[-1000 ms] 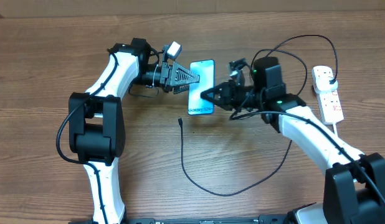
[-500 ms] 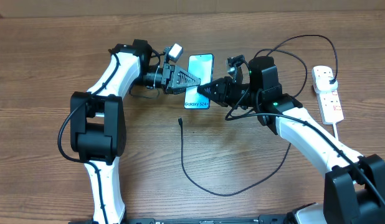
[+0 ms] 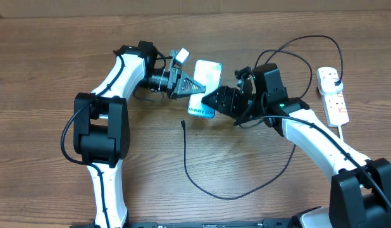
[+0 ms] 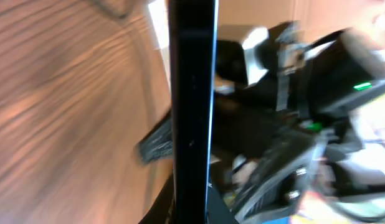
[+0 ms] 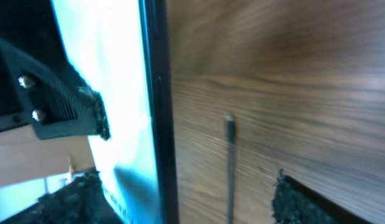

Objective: Plug charger to phone and switch on socket
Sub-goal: 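Carry the phone to the left gripper, grasp it there, open right gripper, then withdraw the right gripper while the left gripper holds the phone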

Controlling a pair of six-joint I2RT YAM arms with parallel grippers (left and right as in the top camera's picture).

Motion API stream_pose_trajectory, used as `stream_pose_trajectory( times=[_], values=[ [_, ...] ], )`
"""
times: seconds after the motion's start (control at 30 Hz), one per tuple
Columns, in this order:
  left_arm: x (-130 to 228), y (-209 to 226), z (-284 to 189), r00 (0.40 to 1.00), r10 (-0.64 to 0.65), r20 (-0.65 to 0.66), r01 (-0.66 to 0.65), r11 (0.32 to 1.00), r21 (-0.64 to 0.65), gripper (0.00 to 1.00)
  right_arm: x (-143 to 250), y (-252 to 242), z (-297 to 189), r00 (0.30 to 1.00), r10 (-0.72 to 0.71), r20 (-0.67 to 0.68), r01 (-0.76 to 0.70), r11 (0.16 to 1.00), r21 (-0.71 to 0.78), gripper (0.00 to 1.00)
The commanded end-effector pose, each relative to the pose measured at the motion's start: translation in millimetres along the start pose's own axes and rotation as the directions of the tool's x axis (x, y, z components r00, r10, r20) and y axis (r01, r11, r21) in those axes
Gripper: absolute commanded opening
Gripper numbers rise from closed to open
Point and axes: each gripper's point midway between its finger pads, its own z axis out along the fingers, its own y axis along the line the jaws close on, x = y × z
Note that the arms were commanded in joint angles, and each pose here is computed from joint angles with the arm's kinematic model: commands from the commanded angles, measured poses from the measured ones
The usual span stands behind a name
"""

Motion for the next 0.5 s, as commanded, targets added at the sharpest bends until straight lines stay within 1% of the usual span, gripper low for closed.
stream_pose_trajectory(
  times=[0.0,0.03,0.1,0.13,0.17,0.2,0.27,0.37,0.47],
  values=[
    [13,35,-5,0.996,0.004,-0.087,-0.026,0.968,-0.249,0.04,-5,-27,-8,0.999,-0.034,0.03,0.03,0.993,0.115,0.98],
    [17,46,-7,0.994,-0.035,-0.102,0.001,0.949,-0.316,0.04,-4,-40,-11,0.999,-0.009,0.036,0.003,0.984,0.179,1.0],
    [25,66,-15,0.985,-0.147,-0.094,0.09,0.889,-0.448,0.04,1,-70,-18,0.998,0.028,0.054,-0.044,0.944,0.328,1.0],
    [28,76,-19,0.974,-0.213,-0.073,0.146,0.844,-0.516,0.04,4,-81,-23,0.997,0.04,0.06,-0.061,0.92,0.387,1.0],
    [32,87,-25,0.958,-0.284,-0.035,0.209,0.78,-0.59,0.04,8,-95,-29,0.996,0.054,0.065,-0.078,0.887,0.456,1.0],
    [34,92,-27,0.95,-0.313,-0.015,0.235,0.742,-0.627,0.04,11,-101,-32,0.996,0.061,0.064,-0.085,0.871,0.484,1.0],
    [36,100,-28,0.943,-0.333,0.004,0.246,0.686,-0.685,0.04,15,-106,-35,0.996,0.074,0.056,-0.092,0.856,0.509,1.0],
    [36,110,-26,0.938,-0.343,0.042,0.254,0.603,-0.756,0.04,17,-104,-33,0.995,0.082,0.049,-0.095,0.86,0.501,1.0],
    [27,111,-20,0.937,-0.337,0.094,0.278,0.556,-0.783,0.04,15,-102,-32,0.994,0.087,0.06,-0.105,0.863,0.493,1.0]
  ],
)
